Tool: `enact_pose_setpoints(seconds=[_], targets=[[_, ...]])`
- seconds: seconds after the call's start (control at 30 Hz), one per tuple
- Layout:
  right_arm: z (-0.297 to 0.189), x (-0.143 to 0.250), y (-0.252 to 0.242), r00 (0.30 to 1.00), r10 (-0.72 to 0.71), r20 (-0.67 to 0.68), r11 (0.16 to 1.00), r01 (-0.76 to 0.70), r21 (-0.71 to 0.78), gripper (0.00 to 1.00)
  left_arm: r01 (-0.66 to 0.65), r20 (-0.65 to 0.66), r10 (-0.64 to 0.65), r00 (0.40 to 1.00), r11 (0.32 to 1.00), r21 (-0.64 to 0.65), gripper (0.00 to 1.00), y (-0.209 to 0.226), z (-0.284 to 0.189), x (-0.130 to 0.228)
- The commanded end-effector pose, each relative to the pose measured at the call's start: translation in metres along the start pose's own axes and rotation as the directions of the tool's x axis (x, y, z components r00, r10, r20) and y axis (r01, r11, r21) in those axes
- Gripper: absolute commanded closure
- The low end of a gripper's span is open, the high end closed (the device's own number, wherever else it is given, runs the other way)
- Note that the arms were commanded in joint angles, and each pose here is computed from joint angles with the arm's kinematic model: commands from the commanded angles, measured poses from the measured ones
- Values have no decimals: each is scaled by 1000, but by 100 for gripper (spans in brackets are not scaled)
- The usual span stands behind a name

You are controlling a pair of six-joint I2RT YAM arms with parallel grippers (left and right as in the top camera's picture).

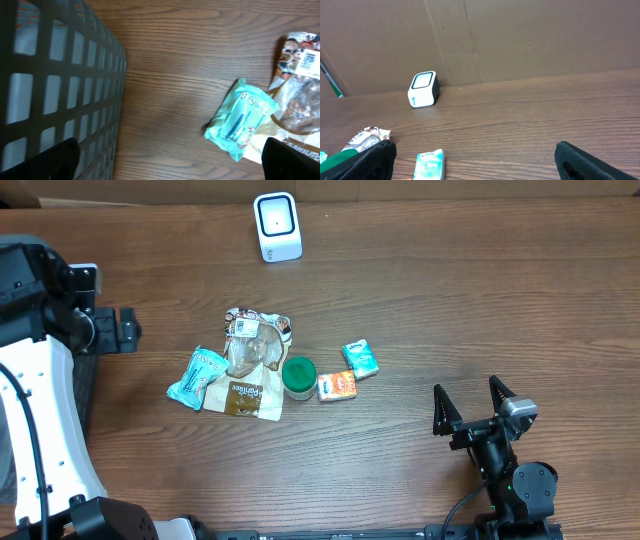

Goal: Scan the item barcode
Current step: 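Open the left gripper and withdraw it up beside the basket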

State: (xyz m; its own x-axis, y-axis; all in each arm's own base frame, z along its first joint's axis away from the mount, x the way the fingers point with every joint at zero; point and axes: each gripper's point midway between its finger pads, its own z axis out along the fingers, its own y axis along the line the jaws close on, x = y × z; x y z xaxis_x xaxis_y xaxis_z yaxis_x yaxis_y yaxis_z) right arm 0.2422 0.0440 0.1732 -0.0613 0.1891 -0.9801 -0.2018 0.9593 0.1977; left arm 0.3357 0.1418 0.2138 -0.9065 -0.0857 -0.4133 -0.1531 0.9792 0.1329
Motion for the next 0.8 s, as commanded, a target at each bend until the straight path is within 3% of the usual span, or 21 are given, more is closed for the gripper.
enact_pose_setpoints(seconds=[0.0, 0.3, 0.77], targets=[[0, 2, -1, 1000, -2, 4, 1000, 2, 4, 0, -5, 28, 7, 1000, 998, -57, 1, 16, -9, -7], [0, 2, -1, 1000, -2, 4, 1000, 2, 4, 0, -1, 40, 3, 999, 999, -43, 0, 15, -9, -9], [0, 2, -1, 1000, -2, 4, 1000, 2, 4, 0, -97, 128, 70, 989, 970, 222, 0, -57, -16, -27]])
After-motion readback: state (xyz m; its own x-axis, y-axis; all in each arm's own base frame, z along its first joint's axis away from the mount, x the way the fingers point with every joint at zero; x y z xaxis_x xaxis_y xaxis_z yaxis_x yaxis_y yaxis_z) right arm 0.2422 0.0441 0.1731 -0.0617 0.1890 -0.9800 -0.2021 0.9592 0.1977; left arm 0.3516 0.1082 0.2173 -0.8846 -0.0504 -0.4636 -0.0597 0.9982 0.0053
